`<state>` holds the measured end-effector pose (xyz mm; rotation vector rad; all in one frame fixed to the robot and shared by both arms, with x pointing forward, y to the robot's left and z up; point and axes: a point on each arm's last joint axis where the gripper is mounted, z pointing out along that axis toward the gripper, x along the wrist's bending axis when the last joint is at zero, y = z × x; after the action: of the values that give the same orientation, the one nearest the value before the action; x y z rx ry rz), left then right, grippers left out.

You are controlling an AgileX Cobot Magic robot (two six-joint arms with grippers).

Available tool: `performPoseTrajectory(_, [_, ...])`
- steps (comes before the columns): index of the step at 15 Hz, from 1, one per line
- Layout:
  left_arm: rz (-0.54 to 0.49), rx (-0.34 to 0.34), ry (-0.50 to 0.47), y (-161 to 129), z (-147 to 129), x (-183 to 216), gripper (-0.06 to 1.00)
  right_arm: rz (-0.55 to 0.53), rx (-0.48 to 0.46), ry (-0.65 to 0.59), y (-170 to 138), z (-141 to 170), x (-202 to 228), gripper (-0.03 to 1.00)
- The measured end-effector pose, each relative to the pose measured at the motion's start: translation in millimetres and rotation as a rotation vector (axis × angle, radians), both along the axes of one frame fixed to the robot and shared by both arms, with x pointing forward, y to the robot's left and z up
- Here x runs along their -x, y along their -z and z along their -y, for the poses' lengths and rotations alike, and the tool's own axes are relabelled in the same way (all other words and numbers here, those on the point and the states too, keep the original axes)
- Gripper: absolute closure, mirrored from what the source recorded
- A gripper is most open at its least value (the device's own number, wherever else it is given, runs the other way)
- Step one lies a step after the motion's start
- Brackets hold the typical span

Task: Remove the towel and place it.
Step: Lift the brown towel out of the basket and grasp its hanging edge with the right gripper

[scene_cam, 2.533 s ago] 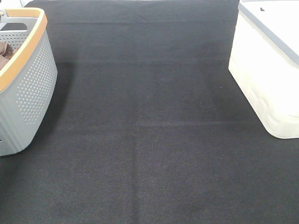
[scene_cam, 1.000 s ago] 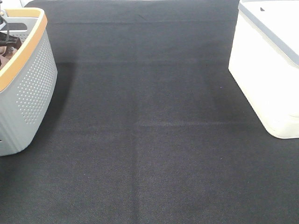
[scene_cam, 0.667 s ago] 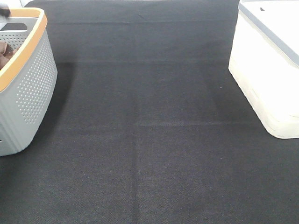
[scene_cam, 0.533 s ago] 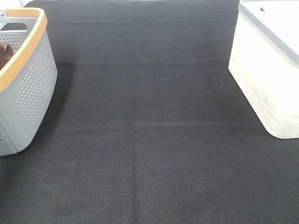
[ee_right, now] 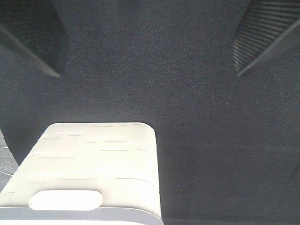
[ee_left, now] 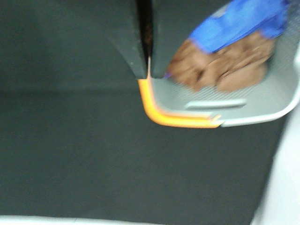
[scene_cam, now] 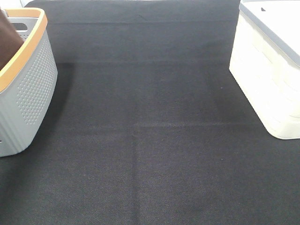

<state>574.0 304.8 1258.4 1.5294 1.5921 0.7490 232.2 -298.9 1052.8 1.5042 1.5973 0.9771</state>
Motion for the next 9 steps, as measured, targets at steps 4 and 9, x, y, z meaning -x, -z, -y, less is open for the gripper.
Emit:
performPoseTrajectory(4, [0.179, 0.240, 0.095, -36.0, 18.3, 24.7, 0.94, -0.005, -0.088, -0.060, -0.5, -8.5, 0.8, 0.07])
performPoseTrajectory(9, [0.323, 0.425, 0.272, -55.5, 36.2, 29.4, 0.94, 0.013, -0.140, -0.130, -3.0, -16.1, 1.3, 0.08])
